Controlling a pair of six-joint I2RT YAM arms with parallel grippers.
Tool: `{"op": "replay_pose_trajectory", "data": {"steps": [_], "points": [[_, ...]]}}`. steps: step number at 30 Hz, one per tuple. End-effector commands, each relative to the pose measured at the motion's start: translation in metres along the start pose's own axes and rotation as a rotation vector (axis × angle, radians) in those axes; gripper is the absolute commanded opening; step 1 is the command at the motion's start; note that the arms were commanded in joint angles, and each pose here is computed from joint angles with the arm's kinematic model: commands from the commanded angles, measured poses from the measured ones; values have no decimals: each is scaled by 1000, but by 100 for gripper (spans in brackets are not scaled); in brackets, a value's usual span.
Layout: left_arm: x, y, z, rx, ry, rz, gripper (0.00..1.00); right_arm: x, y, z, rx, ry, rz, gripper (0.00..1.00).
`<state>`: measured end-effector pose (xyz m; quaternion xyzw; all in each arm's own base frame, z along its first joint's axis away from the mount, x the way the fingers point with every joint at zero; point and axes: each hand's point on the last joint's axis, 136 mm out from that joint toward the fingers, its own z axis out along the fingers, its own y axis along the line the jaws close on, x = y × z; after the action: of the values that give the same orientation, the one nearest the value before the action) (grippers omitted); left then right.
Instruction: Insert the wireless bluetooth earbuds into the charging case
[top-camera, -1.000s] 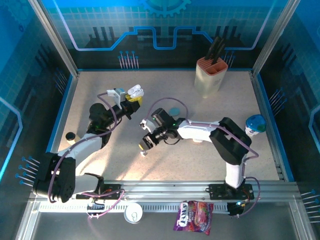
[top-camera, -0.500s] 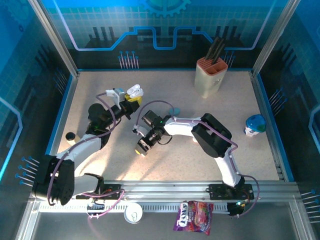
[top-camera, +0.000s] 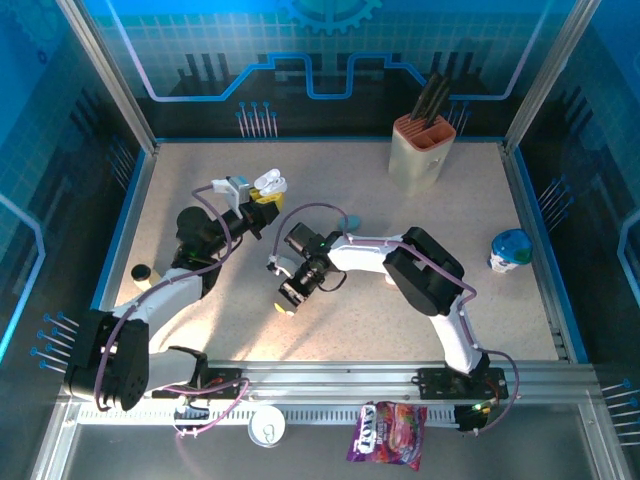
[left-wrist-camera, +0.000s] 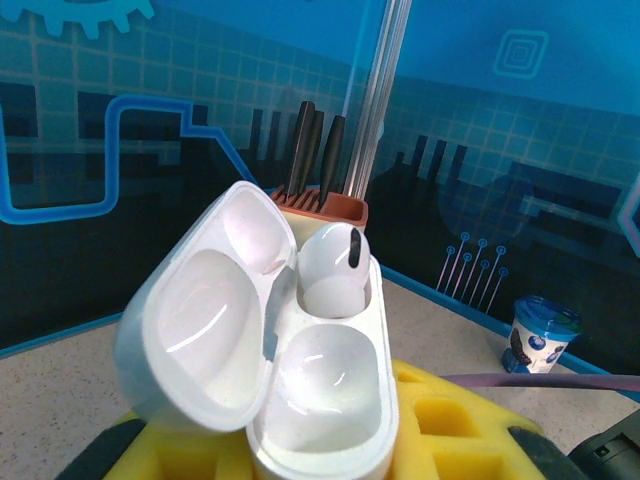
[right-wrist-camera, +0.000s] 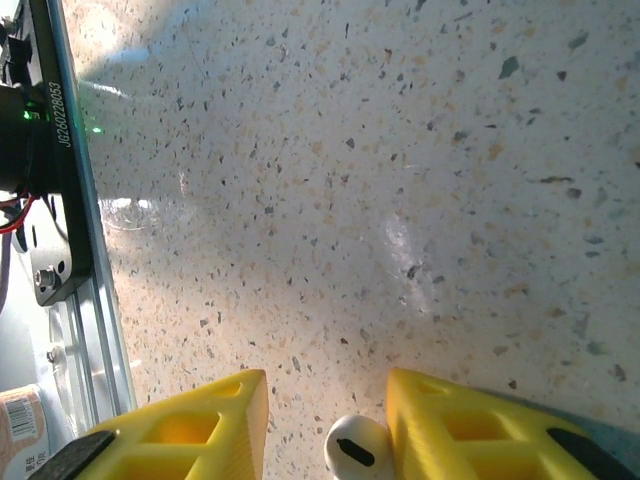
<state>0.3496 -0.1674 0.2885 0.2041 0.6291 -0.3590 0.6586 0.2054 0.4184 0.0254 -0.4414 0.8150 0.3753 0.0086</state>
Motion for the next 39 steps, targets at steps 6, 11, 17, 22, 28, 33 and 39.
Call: {"op": "replay_pose_trajectory", "data": {"steps": [6, 11, 17, 22, 28, 33, 39], "points": [[-6, -2, -1, 19, -14, 2, 2, 19, -8, -12, 77, 44, 10, 40], [-5, -1, 0, 18, -12, 5, 3, 22, -4, -10, 47, 60, 7, 38], [-5, -2, 0, 20, -12, 4, 3, 18, -7, -5, 48, 59, 22, 27], [-3, -1, 0, 18, -2, 5, 3, 14, -8, -11, 79, 39, 18, 21], [-1, 0, 1, 16, 2, 8, 4, -2, -14, -33, 156, -65, 6, 17], [9, 4, 3, 2, 34, 22, 5, -19, -23, -76, 241, -241, 22, 17], [31, 2, 13, 2, 96, 53, 5, -24, -38, -155, 452, -435, 9, 16]]}}
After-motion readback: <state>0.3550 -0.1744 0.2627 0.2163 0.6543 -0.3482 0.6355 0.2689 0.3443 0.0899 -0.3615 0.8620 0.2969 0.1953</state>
